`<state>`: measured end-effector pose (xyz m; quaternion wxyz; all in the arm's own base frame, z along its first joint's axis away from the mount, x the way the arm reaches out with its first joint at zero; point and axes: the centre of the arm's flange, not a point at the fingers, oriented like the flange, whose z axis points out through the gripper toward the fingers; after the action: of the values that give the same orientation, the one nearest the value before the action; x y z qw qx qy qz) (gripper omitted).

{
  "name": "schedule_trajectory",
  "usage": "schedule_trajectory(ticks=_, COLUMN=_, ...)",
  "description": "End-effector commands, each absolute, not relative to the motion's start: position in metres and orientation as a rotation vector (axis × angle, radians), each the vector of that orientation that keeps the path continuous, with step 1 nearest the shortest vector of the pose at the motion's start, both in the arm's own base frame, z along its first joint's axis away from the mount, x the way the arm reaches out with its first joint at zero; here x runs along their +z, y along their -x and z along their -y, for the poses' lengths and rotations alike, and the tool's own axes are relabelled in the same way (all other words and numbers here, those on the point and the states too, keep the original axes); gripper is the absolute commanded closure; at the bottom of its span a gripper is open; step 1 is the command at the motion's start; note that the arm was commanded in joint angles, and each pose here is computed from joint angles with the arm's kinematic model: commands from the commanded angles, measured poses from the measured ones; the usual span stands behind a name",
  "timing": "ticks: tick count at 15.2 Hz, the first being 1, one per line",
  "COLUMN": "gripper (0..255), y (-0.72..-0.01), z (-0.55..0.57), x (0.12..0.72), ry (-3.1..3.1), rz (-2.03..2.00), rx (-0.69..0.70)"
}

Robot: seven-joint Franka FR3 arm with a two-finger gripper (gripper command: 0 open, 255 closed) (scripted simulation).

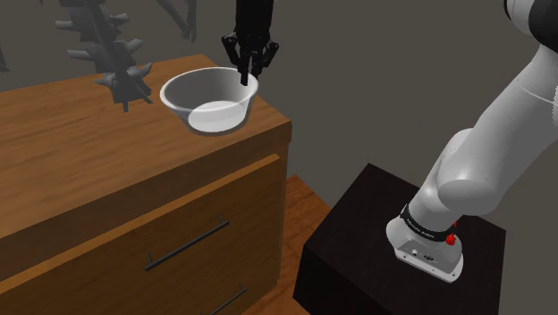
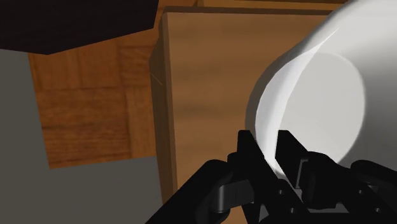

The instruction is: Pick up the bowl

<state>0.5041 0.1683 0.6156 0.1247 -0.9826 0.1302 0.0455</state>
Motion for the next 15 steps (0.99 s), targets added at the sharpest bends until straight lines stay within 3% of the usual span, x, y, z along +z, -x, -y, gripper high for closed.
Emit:
schedule_trajectory(ticks=1, gripper=255, y=-0.504, z=-0.168, x=0.624, ry=2.864, rz=-0.380, rx=0.134)
schedule_trajectory(ticks=15, gripper=255, y=-0.504, z=-0.168, x=0.693, ry=2.864, rz=-0.380, rx=0.134)
